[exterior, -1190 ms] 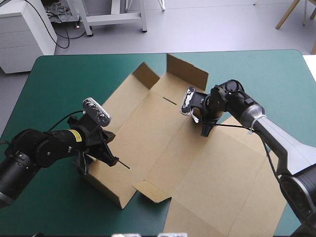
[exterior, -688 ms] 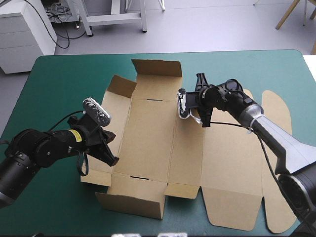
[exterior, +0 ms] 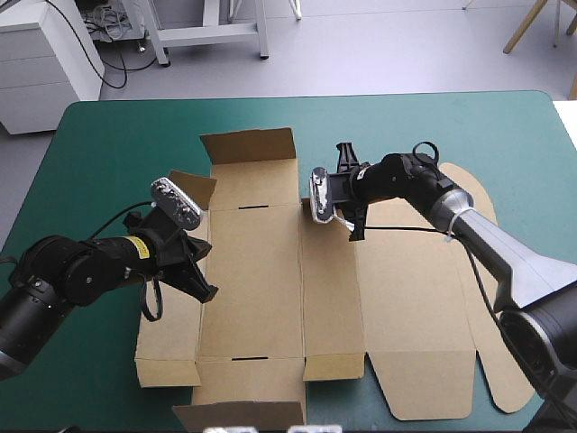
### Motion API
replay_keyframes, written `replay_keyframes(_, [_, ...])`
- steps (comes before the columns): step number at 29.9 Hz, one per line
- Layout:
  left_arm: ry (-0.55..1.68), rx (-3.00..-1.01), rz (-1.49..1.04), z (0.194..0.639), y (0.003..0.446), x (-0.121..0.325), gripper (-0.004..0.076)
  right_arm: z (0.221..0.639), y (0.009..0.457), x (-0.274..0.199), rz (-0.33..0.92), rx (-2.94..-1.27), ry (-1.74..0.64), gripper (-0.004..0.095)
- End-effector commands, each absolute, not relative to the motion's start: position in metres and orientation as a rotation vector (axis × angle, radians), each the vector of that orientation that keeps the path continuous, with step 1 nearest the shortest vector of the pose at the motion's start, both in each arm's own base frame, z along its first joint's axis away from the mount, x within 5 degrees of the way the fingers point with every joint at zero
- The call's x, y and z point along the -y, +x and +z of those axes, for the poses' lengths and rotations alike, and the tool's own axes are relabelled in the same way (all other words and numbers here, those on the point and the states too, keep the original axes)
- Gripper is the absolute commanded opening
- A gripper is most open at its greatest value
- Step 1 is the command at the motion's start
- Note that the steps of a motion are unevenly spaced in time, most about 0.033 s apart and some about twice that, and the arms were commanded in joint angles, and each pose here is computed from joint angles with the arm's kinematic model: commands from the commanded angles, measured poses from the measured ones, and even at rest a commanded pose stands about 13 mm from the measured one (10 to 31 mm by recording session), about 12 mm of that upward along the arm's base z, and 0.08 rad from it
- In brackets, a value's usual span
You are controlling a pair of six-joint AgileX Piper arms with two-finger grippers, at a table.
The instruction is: Fold the box
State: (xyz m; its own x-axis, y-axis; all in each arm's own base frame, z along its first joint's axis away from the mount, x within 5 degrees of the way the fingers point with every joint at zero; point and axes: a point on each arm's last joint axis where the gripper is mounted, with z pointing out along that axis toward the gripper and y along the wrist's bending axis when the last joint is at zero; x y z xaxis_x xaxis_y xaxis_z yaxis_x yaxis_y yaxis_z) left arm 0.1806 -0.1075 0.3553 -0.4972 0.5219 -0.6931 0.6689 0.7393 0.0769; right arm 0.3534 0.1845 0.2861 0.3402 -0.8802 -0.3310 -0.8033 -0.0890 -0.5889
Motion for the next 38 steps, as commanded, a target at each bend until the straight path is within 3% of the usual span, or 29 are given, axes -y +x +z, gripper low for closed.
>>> replay_keyframes(1, [0.846,-2.127,-0.294,0.371,0.18,0.11,-0.001,0.32,0.35,-0.184,-0.176,-1.416,-1.786,0.0143])
replay_keyframes(6, [0.846,-2.127,-0.294,0.371,0.18,0.11,-0.001,0.322,0.351,-0.184,-0.142,-1.483,-1.716,0.0528])
replay_keyframes(9, [0.846,-2.127,-0.294,0.371,0.18,0.11,-0.001,0.324,0.35,-0.183,-0.105,-1.541,-1.654,0.0619])
replay_keyframes(12, [0.846,-2.127,-0.294,0.371,0.18,0.11,-0.001,0.334,0.345,-0.181,-0.031,-1.646,-1.517,0.0588])
replay_keyframes(15, [0.846,-2.127,-0.294,0.371,0.18,0.11,-0.001,0.351,0.337,-0.175,0.03,-1.745,-1.346,0.049])
replay_keyframes(22, [0.849,-2.132,-0.294,0.371,0.18,0.109,-0.001,0.39,0.305,-0.156,0.1,-1.861,-1.132,0.0009])
replay_keyframes(23, [0.849,-2.132,-0.294,0.371,0.18,0.109,-0.001,0.396,0.298,-0.153,0.112,-1.883,-1.109,-0.0018])
replay_keyframes(30, [0.85,-2.135,-0.294,0.371,0.179,0.109,-0.001,0.422,0.26,-0.119,0.081,-2.121,-0.783,-0.0014])
replay_keyframes(38, [0.83,-2.149,-0.307,0.371,0.179,0.109,-0.001,0.447,0.212,-0.076,-0.14,-2.22,-0.636,-0.0014])
